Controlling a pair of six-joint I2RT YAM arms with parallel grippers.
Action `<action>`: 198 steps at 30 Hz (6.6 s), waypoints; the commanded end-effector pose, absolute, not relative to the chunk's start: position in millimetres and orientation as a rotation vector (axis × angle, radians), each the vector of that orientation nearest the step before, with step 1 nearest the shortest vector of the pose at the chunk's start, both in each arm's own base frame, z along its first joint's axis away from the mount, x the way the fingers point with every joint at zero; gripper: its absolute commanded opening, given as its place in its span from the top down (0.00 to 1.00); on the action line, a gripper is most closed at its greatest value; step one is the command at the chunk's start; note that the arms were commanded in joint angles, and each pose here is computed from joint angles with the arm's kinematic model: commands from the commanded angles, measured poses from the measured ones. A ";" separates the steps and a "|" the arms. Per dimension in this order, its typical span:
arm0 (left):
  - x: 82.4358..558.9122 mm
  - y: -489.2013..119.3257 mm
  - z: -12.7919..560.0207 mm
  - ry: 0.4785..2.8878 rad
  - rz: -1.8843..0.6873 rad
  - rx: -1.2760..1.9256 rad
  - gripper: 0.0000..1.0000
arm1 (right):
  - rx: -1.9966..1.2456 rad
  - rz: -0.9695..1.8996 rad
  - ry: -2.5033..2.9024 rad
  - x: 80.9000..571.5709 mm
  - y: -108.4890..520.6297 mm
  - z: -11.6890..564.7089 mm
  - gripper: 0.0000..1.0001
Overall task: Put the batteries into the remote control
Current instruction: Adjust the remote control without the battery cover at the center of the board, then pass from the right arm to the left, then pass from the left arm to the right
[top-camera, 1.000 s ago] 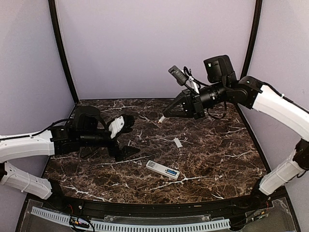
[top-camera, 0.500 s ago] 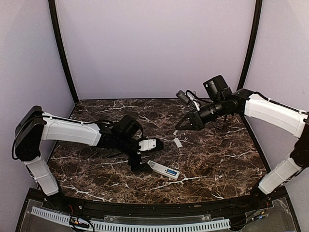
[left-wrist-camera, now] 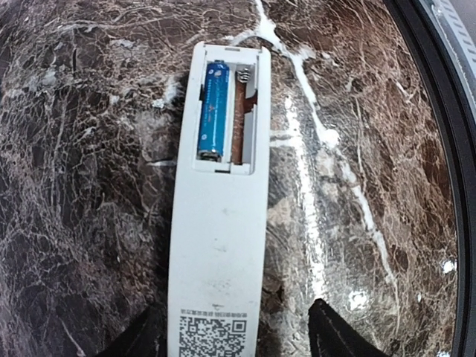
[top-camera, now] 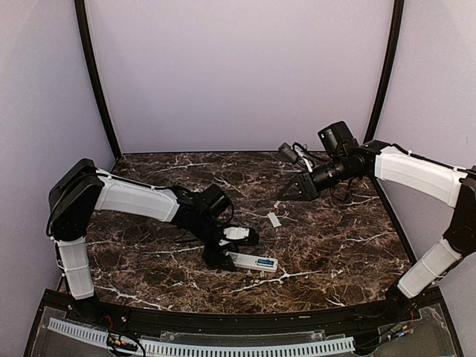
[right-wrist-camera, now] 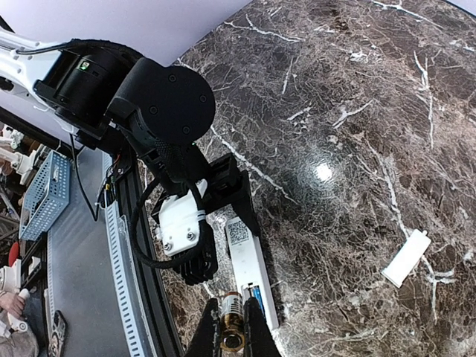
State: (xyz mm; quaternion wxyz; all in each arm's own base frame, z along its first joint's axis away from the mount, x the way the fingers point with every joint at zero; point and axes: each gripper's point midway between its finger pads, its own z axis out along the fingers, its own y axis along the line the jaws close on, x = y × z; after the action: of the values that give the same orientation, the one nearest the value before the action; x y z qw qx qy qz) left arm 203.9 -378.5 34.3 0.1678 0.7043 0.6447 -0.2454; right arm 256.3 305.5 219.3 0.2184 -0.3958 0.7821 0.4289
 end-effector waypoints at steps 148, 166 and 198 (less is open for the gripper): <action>204.6 -406.9 345.9 1.340 -1.076 0.983 1.00 | -1.202 1.267 1.534 198.0 371.2 390.3 0.51; 206.6 -400.2 360.1 1.274 -1.076 0.885 1.00 | -1.050 1.390 1.451 199.2 375.8 389.6 0.67; 232.6 -285.5 241.6 1.810 -0.777 0.407 0.32 | -1.515 0.979 2.012 193.1 388.0 207.2 1.00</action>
State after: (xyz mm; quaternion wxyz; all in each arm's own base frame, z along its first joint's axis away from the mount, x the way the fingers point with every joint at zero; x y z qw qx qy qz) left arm 220.8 -334.5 276.5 0.5482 0.2973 0.6925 -0.3626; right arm 218.4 394.9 295.4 0.3132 -0.4844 0.6950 0.4293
